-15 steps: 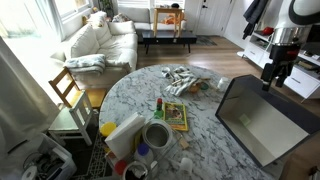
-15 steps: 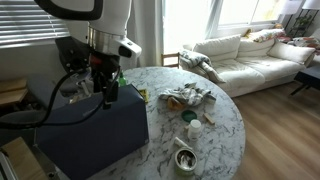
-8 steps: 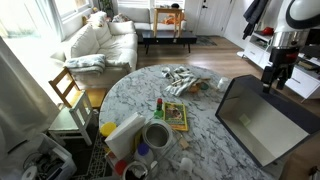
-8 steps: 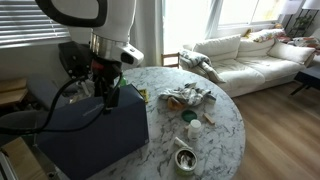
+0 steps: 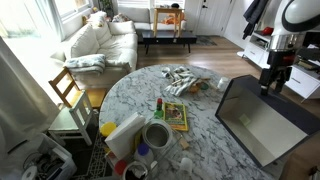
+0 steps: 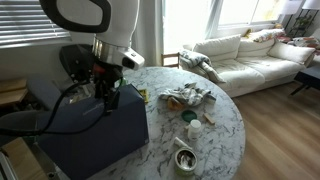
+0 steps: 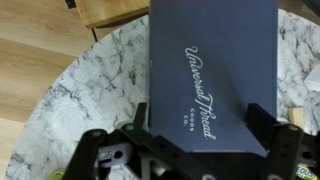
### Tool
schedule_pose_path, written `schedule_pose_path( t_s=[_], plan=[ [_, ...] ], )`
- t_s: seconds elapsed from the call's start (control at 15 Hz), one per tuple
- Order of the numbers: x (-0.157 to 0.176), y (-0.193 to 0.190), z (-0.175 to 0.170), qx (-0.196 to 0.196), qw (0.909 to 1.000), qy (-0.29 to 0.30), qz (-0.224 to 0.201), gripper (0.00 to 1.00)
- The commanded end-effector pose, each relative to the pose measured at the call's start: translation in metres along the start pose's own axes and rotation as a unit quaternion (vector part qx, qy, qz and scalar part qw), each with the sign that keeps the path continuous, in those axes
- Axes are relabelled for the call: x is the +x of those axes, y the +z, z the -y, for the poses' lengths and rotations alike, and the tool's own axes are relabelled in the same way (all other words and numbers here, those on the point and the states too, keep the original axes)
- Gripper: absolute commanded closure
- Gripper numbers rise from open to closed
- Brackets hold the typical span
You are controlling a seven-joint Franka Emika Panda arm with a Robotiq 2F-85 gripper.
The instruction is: Turn the grey box over
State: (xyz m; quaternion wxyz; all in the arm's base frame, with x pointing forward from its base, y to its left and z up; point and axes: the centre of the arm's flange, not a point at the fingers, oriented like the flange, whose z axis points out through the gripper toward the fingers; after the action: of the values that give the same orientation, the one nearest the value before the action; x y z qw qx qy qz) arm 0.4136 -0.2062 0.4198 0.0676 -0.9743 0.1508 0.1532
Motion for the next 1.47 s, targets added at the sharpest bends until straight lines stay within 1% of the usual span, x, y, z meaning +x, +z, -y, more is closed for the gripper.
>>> schedule_pose_path(
  t_s=[0.0, 0.2, 0.47, 0.6, 0.87, 1.07, 1.4],
  plan=[
    [-0.002, 0.003, 0.011, 0.033, 0.9994, 0.004, 0.008, 0.00],
    [-0.004, 0.003, 0.023, 0.048, 0.9988, 0.002, 0.013, 0.00],
    [-0.007, 0.002, 0.044, 0.054, 0.9983, 0.005, 0.021, 0.00],
    [-0.010, 0.000, 0.060, 0.054, 0.9982, 0.001, 0.025, 0.00],
    [-0.015, -0.007, 0.101, 0.047, 0.9987, -0.006, 0.021, 0.00],
    [-0.017, -0.010, 0.133, 0.029, 0.9995, 0.009, 0.010, 0.00],
    [-0.020, -0.003, 0.169, 0.012, 0.9995, 0.027, 0.007, 0.00]
  ],
)
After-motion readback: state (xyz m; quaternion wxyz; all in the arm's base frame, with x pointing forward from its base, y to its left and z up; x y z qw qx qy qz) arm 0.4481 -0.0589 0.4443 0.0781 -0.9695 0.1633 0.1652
